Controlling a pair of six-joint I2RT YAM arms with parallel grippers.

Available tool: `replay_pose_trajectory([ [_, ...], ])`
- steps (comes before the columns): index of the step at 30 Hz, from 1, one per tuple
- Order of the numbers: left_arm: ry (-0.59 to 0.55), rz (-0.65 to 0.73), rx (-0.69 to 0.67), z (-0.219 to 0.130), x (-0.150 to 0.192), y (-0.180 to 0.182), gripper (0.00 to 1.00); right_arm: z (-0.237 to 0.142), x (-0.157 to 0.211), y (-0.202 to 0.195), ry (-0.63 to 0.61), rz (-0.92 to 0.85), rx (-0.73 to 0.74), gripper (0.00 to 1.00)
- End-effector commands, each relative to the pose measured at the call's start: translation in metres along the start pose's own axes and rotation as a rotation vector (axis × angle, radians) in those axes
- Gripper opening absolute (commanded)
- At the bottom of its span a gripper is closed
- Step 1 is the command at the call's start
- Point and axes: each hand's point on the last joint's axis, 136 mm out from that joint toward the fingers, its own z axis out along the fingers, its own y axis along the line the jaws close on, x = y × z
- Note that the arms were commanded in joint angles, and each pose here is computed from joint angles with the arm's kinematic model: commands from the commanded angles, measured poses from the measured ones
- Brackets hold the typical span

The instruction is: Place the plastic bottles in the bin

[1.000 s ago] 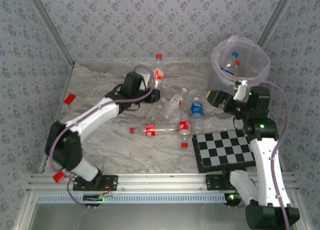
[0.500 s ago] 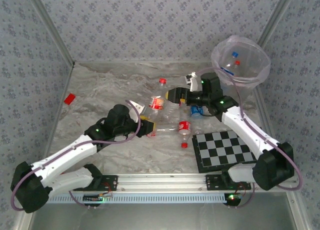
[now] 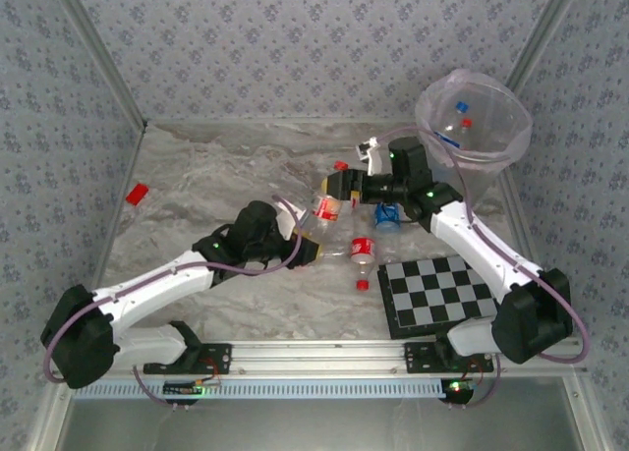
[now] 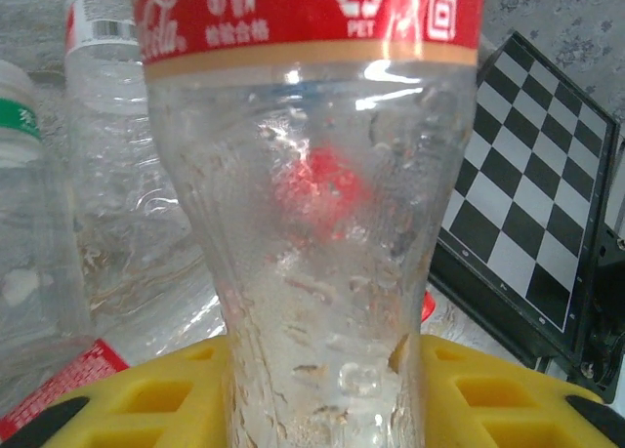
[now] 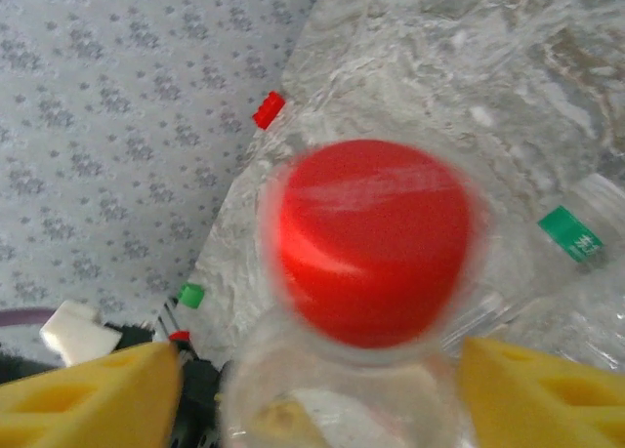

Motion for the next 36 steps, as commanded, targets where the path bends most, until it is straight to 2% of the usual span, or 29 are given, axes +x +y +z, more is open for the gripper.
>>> replay_pose_trajectory([
  [1,-0.026,0.060,0.065,-0.002,-0.017,-0.022,0.40,-0.014,-0.005,0.006,-0.005,-0.060,0.023,0.62],
  [5,-0.035,0.090,0.090,0.000,-0.021,-0.032,0.40,-0.017,-0.004,-0.006,0.013,-0.073,0.069,0.62],
  [8,-0.031,0.096,0.097,0.005,-0.021,-0.035,0.41,-0.023,-0.005,-0.011,0.003,-0.061,0.075,0.48],
  [13,0.002,0.067,0.079,0.012,-0.017,-0.032,0.47,-0.041,-0.017,-0.014,-0.050,-0.048,0.093,0.39],
  [15,0.000,0.054,0.063,0.010,-0.019,-0.030,0.58,-0.052,-0.027,-0.015,-0.082,-0.057,0.112,0.35],
  [17,-0.004,0.043,0.058,0.006,-0.022,-0.031,0.81,-0.070,-0.046,-0.008,-0.132,-0.085,0.127,0.33],
  [20,-0.023,0.031,0.048,0.000,-0.028,-0.032,0.99,-0.102,-0.071,-0.002,-0.209,-0.118,0.188,0.30],
  [23,-0.052,0.019,0.028,-0.006,-0.032,-0.030,0.99,-0.150,-0.100,0.005,-0.339,-0.169,0.308,0.27],
  [29,-0.063,0.010,-0.034,-0.014,-0.027,-0.018,0.99,-0.259,-0.153,0.007,-0.629,-0.274,0.730,0.23],
  [33,-0.056,-0.003,-0.051,-0.016,-0.021,-0.014,0.99,-0.308,-0.173,-0.001,-0.742,-0.315,0.992,0.20],
  [36,-0.036,-0.018,-0.063,-0.019,-0.014,-0.012,0.99,-0.331,-0.182,-0.012,-0.777,-0.319,1.155,0.19],
])
